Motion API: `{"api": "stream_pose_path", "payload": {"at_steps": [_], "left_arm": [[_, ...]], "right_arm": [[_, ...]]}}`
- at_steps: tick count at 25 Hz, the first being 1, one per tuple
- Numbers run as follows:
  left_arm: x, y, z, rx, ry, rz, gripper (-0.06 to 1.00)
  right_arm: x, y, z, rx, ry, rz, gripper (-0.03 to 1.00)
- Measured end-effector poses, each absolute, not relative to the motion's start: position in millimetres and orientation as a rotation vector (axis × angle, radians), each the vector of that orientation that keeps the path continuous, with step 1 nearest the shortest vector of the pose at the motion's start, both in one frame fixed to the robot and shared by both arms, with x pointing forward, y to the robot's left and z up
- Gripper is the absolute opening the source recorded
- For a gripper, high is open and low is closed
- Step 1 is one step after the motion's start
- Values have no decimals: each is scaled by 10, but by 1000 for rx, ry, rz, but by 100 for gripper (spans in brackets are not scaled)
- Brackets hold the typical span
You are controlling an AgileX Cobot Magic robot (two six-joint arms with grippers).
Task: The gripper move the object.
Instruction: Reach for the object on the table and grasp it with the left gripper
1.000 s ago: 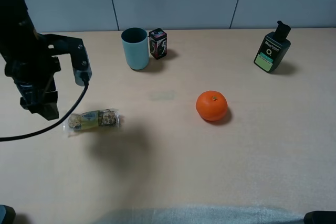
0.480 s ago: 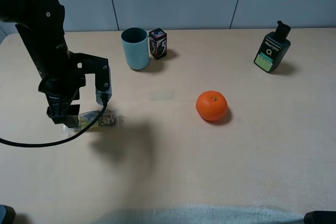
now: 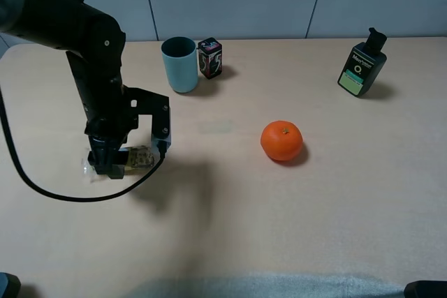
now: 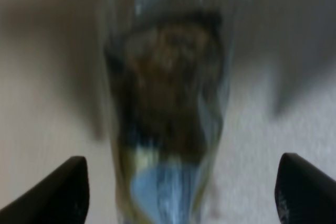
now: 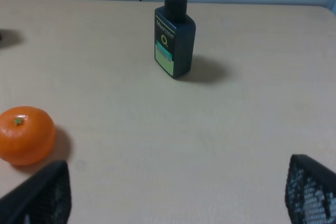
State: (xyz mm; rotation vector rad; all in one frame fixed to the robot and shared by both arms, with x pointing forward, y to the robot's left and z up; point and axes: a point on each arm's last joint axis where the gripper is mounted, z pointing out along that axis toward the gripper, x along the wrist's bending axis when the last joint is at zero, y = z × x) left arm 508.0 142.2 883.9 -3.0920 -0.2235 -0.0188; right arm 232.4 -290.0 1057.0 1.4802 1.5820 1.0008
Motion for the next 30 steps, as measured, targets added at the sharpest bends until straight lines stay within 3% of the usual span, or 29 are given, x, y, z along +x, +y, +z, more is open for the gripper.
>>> {"api": "stream_pose_path", "payload": {"at_steps": [16,30], "left_arm": [[5108,1331,8767,-3102,-197,-27,71],[5089,1344,8767,-3086,-197,2,43]], "right_arm": [[2324,-2900,10570,1480,1582,1001,62],[2324,-2900,10570,1480,1582,1001,62]]}}
